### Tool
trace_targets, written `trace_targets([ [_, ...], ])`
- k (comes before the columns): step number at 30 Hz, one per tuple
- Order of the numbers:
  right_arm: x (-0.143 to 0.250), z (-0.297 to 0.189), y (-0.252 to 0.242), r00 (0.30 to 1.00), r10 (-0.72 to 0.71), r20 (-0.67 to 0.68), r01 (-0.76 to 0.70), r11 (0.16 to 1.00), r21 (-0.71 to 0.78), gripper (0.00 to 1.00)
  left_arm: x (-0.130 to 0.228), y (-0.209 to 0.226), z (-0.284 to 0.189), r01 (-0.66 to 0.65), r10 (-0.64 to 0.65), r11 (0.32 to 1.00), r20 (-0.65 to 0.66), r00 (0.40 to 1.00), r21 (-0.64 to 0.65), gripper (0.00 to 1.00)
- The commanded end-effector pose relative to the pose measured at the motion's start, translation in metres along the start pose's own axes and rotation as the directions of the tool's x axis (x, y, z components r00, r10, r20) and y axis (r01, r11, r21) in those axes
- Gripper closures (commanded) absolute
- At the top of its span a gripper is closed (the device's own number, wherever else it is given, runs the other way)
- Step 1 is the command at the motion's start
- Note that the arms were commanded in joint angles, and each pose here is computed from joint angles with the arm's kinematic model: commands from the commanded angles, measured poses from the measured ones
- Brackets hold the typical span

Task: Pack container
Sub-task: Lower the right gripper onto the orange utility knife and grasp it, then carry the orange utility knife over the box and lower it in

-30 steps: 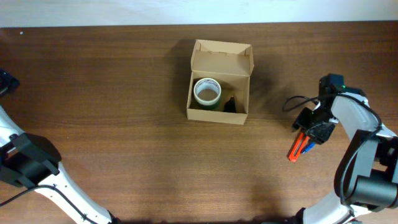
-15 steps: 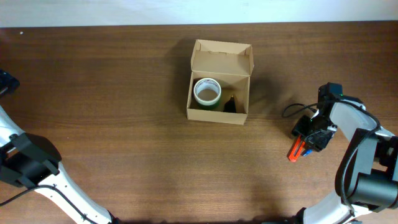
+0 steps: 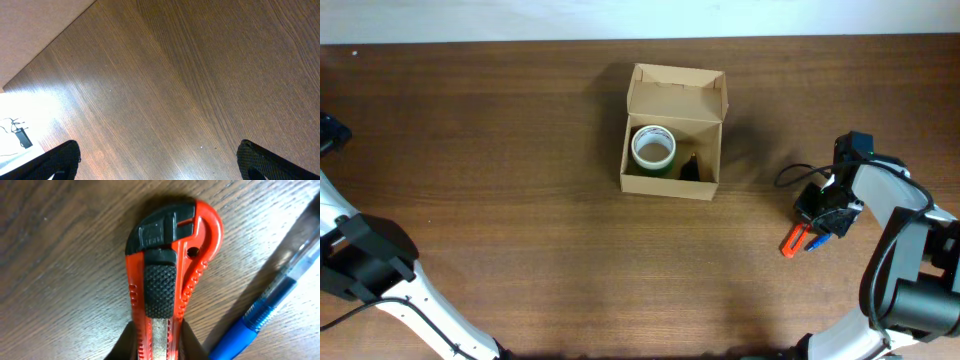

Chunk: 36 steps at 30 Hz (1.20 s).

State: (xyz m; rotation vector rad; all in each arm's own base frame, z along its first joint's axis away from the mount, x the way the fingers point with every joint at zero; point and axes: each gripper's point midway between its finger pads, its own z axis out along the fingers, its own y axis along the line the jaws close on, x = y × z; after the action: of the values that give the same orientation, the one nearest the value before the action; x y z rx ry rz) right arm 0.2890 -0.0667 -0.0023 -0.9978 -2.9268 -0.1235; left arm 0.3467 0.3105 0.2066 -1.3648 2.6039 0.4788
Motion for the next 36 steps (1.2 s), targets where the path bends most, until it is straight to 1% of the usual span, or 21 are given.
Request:
trace_targets([
  [1, 0.001, 0.005, 0.003, 1.0, -0.002, -0.009, 0.001, 1.0, -0.021, 0.93, 0.0, 0.004, -0.009, 0.022, -0.022, 1.0, 0.015, 1.0, 0.007, 0.0],
  [3, 0.001, 0.005, 0.003, 1.0, -0.002, -0.01, 0.002, 1.0, -0.022, 0.96, 0.0, 0.004, -0.009, 0.022, -0.022, 1.0, 0.015, 1.0, 0.007, 0.0],
  [5, 0.001, 0.004, 0.005, 1.0, -0.005, -0.012, 0.004, 0.999, -0.034, 0.96, 0.0, 0.004, -0.009, 0.022, -0.022, 1.0, 0.015, 1.0, 0.007, 0.0],
  [9, -0.007, -0.001, 0.022, 1.0, -0.016, 0.008, 0.017, 0.993, -0.116, 0.96, 0.0, 0.004, -0.009, 0.022, -0.022, 1.0, 0.015, 1.0, 0.007, 0.0],
  [12, -0.021, -0.017, 0.038, 0.998, -0.04, 0.046, 0.048, 0.983, -0.18, 0.96, 0.0, 0.004, -0.009, 0.022, -0.022, 1.0, 0.015, 1.0, 0.007, 0.0],
  [15, -0.037, -0.041, 0.048, 0.993, -0.067, 0.094, 0.084, 0.976, -0.2, 0.96, 0.0, 0.004, -0.009, 0.022, -0.022, 1.0, 0.015, 1.0, 0.007, 0.0],
  [18, -0.054, -0.077, 0.058, 0.982, -0.115, 0.148, 0.144, 0.968, -0.205, 0.96, 0.0, 0.004, -0.009, 0.022, -0.022, 1.0, 0.015, 1.0, 0.007, 0.0],
  [21, -0.067, -0.115, 0.068, 0.96, -0.184, 0.209, 0.227, 0.952, -0.205, 0.96, 0.0, 0.004, -0.009, 0.022, -0.022, 1.0, 0.015, 1.0, 0.007, 0.0],
  [23, -0.073, -0.143, 0.079, 0.93, -0.255, 0.264, 0.312, 0.929, -0.201, 0.96, 0.0, 0.004, -0.009, 0.022, -0.022, 1.0, 0.015, 1.0, 0.007, 0.0],
  [26, -0.078, -0.188, 0.097, 0.855, -0.376, 0.358, 0.454, 0.875, -0.166, 0.96, 0.0, 0.004, -0.009, 0.022, -0.022, 1.0, 0.015, 1.0, 0.007, 0.0],
  [29, -0.073, -0.231, 0.121, 0.729, -0.516, 0.449, 0.614, 0.783, -0.097, 0.96, 0.0, 0.004, -0.009, 0.022, -0.022, 1.0, 0.015, 1.0, 0.007, 0.0],
  [30, -0.068, -0.245, 0.133, 0.665, -0.572, 0.48, 0.677, 0.733, -0.064, 0.96, 0.0, 0.004, -0.009, 0.022, -0.022, 1.0, 0.015, 1.0, 0.007, 0.0],
  [33, -0.054, -0.264, 0.155, 0.531, -0.681, 0.504, 0.774, 0.632, 0.037, 0.96, 0.0, 0.004, -0.009, 0.022, -0.022, 1.0, 0.015, 1.0, 0.007, 0.0],
  [35, -0.043, -0.267, 0.171, 0.434, -0.76, 0.485, 0.817, 0.558, 0.144, 0.96, 0.0, 0.004, -0.009, 0.022, -0.022, 1.0, 0.015, 1.0, 0.007, 0.0],
  [36, -0.037, -0.266, 0.177, 0.395, -0.789, 0.47, 0.835, 0.522, 0.175, 0.96, 0.0, 0.004, -0.009, 0.022, -0.022, 1.0, 0.015, 1.0, 0.007, 0.0],
])
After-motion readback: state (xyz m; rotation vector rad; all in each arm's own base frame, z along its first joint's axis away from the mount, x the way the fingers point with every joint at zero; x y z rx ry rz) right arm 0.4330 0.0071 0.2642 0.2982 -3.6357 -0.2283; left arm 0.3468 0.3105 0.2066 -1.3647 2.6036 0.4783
